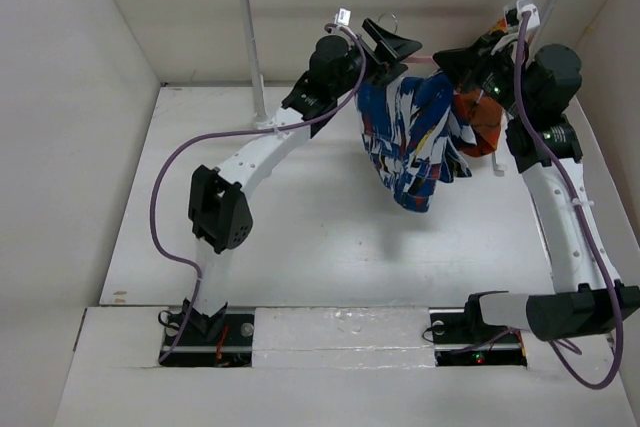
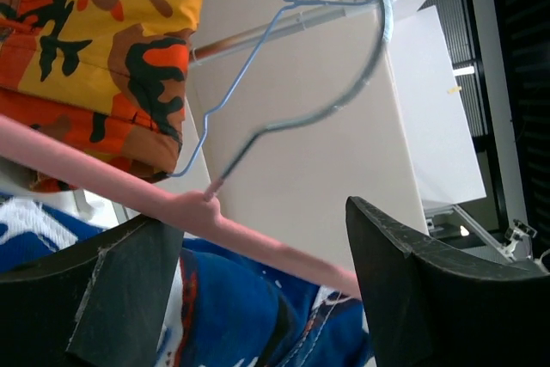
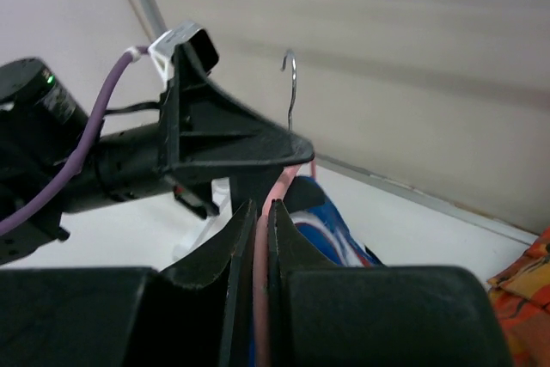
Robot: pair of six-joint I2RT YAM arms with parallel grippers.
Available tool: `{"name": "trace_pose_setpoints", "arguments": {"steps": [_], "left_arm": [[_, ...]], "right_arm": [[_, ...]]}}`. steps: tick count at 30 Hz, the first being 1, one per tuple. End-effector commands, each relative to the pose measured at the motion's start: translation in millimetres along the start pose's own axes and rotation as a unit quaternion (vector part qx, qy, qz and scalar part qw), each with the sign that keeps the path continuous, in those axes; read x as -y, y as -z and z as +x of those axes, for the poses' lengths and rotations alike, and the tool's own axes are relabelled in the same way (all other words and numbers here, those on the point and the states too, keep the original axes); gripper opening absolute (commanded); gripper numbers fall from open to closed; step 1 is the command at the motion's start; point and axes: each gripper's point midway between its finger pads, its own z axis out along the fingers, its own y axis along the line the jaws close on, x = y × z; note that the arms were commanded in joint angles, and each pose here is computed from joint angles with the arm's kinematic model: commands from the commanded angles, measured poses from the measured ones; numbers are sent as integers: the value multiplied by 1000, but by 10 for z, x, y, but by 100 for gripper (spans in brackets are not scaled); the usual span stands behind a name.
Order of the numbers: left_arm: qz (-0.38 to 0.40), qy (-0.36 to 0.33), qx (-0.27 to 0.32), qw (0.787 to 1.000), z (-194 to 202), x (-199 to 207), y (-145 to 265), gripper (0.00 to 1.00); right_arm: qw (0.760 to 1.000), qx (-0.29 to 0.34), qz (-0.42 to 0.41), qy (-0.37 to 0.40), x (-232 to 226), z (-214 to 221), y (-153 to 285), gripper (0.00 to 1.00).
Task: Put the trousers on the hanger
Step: Pick up the hanger at the center of the board.
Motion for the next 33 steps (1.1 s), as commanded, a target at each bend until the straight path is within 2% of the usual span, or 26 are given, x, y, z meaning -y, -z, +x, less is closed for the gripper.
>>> {"name": "trace_pose_setpoints", "arguments": {"steps": [1,2,5,6,8,9,10,11,13,14,16,19,22,33], "left_arm": [[31,3,14,999,-117,162,-30,71],[36,1,10,999,-118,196,-69,70],[41,4,15,999,-131,206,-71,57],[41,3,16,999,-133,202,-62,43],[44,-3,22,999,-148,226,-25,23],[43,-8,24,999,-154,228,-10,10],[38,-13,26,999,-155,203,-4,3],[38,-17,24,999,-107,231,21,0],[33,-30,25,999,-109,222,47,0],[35,-35,23,999,-51,268,67,0],[30,-47,22,998,-13,286,83,0],[32,-66,22,997,17,359,126,0],[36,-73,8,997,99,402,158,0],[78,-91,-17,993,253,676,492,0]], "right_arm": [[992,97,-73,46,-503,-504,216,0],[992,94,-72,45,-501,-452,236,0],[993,85,-74,39,-541,-298,313,0],[994,80,-73,37,-557,-263,361,0],[995,61,-67,37,-546,-120,387,0],[996,50,-61,35,-528,-52,412,0],[997,34,-56,29,-524,35,454,0],[998,23,-54,32,-511,102,471,4],[999,-14,-45,24,-445,297,516,23],[998,-24,-42,27,-405,354,529,43],[997,-58,-53,15,-397,518,545,61],[994,-84,-69,12,-402,634,551,72],[989,-110,-99,-6,-437,791,496,75],[987,-142,-66,-24,-264,1029,399,78]]}}
